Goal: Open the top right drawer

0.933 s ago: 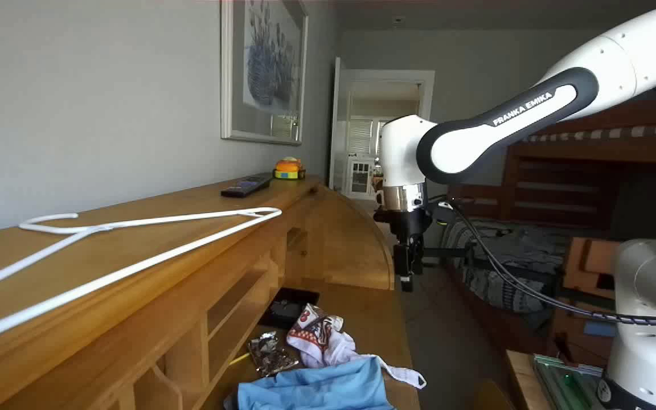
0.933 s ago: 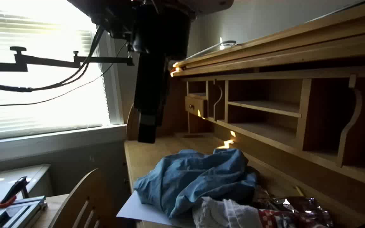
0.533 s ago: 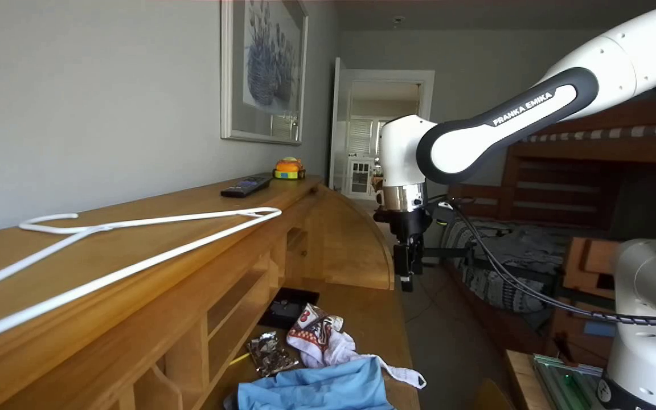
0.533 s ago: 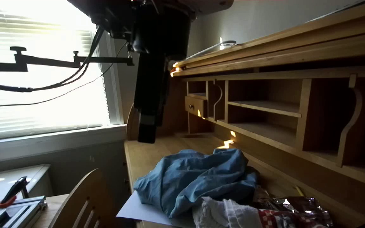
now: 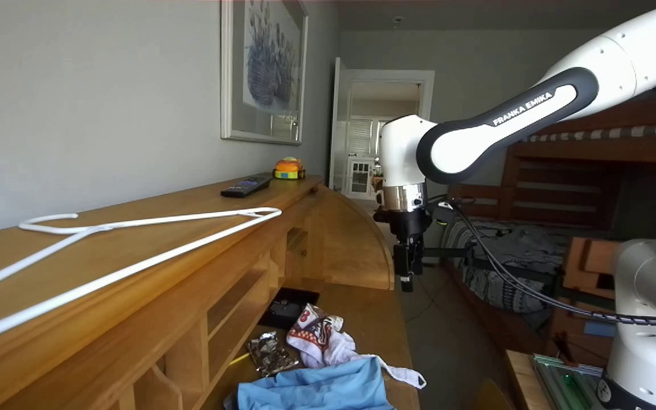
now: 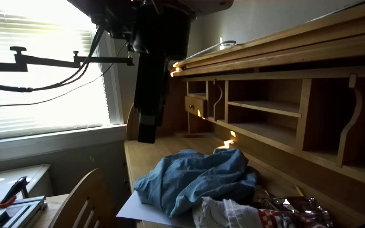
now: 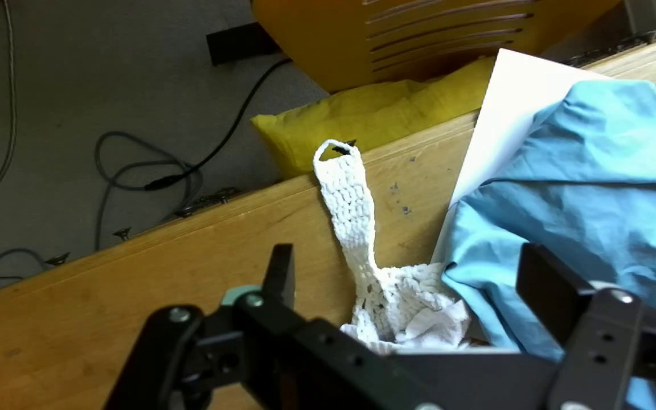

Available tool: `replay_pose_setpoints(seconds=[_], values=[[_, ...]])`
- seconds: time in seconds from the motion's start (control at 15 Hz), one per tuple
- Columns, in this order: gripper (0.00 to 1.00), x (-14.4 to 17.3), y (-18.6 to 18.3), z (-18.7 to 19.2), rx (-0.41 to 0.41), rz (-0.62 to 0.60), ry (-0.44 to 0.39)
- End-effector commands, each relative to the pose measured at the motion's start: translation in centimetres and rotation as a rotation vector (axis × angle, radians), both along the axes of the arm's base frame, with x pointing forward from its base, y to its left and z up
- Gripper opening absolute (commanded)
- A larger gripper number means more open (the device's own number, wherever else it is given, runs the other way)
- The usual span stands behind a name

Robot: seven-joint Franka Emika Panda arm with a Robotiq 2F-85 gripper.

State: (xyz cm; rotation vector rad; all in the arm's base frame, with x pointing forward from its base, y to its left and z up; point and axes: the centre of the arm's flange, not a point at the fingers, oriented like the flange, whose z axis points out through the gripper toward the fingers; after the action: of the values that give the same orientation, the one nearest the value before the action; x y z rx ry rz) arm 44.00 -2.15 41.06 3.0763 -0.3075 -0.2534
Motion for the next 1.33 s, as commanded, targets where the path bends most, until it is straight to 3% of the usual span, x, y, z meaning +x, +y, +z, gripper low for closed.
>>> replay_pose_setpoints(seconds=[0.0,0.33,0.8,0.87,0.93,1.27], values=[[1.0,0.6,0.3,0.9,-0.002,-0.018,-0.024],[1.0,4.4,-2.6,5.5,-0.079,-0.186,-0.027],[1.0,8.6,-9.5,14.1,-0.074,-0.512,0.017],[1.0,8.6,-9.7,15.2,-0.07,-0.501,0.035],[1.0,8.3,-9.1,15.5,-0.095,-0.455,0.004],[1.0,7.8,-3.4,14.2,-0.204,-0.286,-0.223]])
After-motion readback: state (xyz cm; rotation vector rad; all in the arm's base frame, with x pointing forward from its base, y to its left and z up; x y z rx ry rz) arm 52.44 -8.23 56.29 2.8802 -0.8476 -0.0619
